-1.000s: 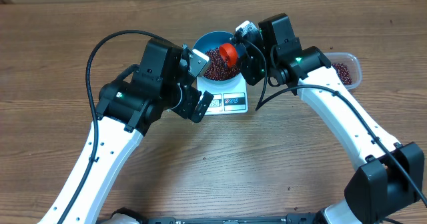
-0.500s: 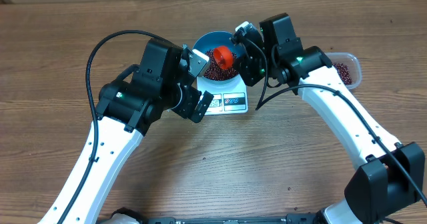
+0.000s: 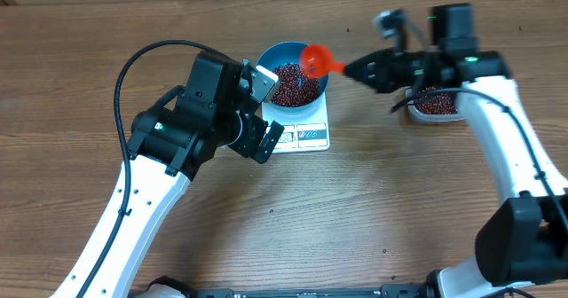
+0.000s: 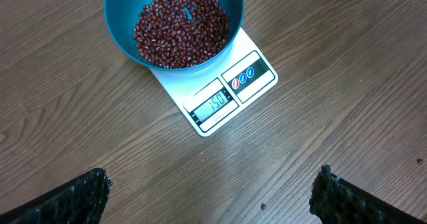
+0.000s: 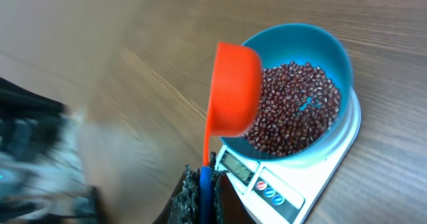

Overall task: Scoop item into bowl and weigh 150g on scale
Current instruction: 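Carry the red scoop right back over the bean tub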

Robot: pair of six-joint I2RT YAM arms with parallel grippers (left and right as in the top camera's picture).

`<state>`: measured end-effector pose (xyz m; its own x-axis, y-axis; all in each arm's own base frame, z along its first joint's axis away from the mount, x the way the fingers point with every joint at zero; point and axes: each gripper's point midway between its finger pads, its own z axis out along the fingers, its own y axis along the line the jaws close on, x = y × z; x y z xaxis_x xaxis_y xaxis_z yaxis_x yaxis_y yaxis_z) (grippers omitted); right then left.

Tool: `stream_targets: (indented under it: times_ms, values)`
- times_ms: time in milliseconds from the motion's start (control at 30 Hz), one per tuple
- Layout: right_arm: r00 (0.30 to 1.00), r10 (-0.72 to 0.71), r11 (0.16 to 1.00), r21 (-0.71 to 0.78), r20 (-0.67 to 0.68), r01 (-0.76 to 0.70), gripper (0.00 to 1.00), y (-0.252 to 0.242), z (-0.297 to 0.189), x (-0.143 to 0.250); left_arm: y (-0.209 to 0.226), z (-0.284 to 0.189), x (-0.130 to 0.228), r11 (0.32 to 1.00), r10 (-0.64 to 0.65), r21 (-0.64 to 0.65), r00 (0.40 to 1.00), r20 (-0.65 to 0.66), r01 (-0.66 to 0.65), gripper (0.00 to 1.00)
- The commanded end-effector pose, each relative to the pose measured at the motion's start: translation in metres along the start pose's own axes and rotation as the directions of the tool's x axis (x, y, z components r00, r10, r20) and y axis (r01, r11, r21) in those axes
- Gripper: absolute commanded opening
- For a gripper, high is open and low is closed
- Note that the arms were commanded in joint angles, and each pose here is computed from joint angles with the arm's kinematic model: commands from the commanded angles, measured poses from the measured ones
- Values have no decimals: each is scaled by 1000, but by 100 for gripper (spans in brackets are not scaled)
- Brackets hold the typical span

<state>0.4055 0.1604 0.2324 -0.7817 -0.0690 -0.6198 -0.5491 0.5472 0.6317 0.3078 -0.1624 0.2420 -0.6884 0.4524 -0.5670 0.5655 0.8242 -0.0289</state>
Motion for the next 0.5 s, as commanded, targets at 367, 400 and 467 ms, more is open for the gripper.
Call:
stream_targets:
  times_ms: [367,400,467]
  values:
    - [886,371,722,514,278,-463,4,-142,-186,45,0,-1,-2,1000,-9,0,1000,5,9,100]
    - [885,378,683,565,271,-464,4,-149,-190,51,0,-1,-2,1000,-9,0,1000,5,9,100]
    - [882,394,598,657,259,-460,4,-158,-195,62,0,-1,-2,1000,-9,0,1000,5,9,100]
